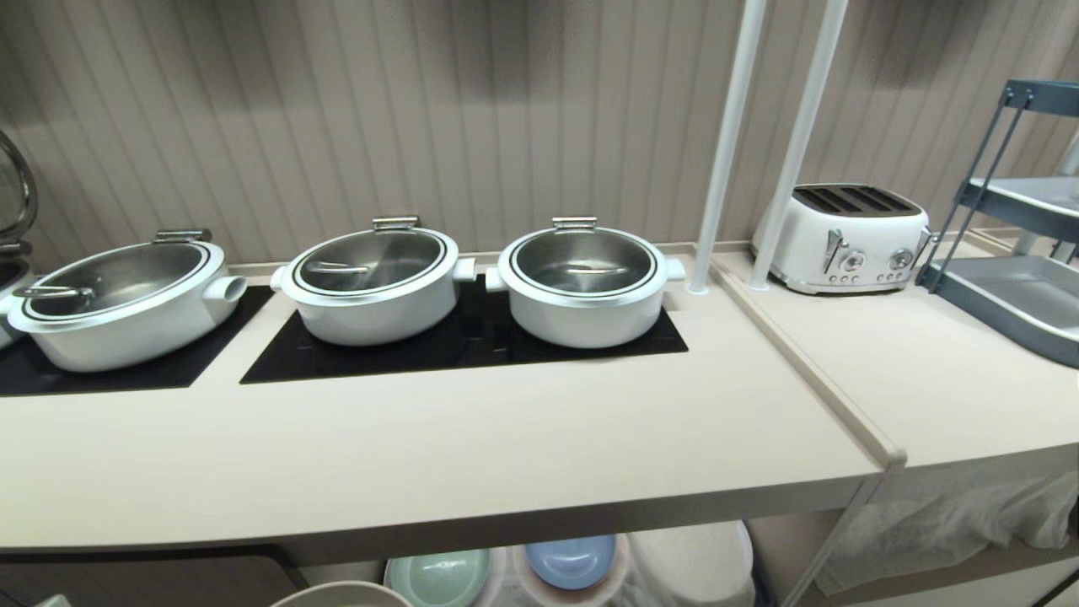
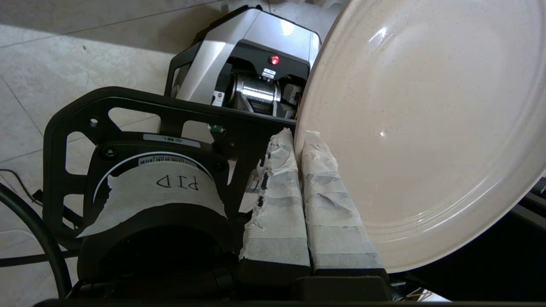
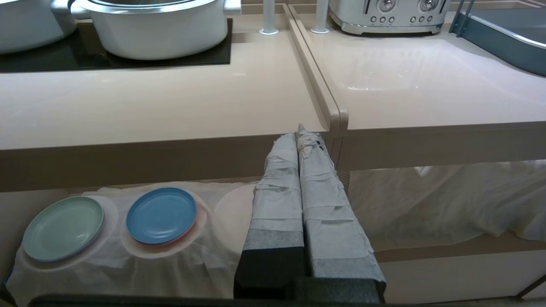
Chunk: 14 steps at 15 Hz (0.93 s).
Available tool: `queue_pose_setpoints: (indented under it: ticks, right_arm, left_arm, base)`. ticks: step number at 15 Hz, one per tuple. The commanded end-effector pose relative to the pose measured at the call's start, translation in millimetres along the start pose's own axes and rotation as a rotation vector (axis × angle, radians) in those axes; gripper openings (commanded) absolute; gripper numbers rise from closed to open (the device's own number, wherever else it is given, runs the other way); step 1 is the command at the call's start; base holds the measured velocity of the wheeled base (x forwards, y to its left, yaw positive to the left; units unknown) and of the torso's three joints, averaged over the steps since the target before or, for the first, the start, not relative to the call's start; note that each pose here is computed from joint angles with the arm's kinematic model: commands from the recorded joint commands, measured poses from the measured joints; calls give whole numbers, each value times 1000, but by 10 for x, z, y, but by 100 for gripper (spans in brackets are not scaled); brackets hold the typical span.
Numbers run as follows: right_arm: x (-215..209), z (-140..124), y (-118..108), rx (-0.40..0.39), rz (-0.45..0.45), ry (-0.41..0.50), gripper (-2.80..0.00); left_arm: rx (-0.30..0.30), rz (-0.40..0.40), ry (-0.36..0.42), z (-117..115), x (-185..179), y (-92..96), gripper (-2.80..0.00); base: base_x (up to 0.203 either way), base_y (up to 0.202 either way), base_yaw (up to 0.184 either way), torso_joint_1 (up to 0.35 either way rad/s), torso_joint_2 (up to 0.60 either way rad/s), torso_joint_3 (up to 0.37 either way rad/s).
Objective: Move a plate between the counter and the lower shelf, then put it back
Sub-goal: Put the plate in the cupboard
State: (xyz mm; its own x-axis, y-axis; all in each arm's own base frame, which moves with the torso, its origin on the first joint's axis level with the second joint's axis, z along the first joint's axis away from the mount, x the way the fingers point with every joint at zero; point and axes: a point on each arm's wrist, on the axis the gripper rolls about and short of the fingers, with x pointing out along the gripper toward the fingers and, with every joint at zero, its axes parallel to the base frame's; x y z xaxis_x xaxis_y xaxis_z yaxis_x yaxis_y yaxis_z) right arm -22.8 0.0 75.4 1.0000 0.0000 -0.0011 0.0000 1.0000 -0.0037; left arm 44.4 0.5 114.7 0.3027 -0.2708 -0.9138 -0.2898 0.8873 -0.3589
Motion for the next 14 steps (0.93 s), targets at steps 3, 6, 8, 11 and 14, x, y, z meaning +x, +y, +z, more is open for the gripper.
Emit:
queue_pose_setpoints:
  ticks: [3,6,8,11,14]
  right_arm:
    - [0,0,0,-1,0,0,-280]
    - [0,0,0,0,0,0,-280]
    - [0,0,0,-1,0,0,-280]
    - [0,1,0,-1,0,-1,-280]
    - [0,1,0,-1,0,-1,-280]
  left_arm:
    - [-8,0,23,-18,14,7,-280]
    - [-7,-2,24,-19,14,6,-280]
    - [-6,-2,20,-12,10,4,-280]
    - [-5,-2,18,-4,5,0,-280]
    - [-2,-3,12,1,-3,-4,-280]
  base:
    - [0,0,0,0,0,0]
    - [0,0,0,0,0,0]
    - [0,0,0,0,0,0]
    - [0,0,0,0,0,0]
    - [0,-63,4,2,2,2]
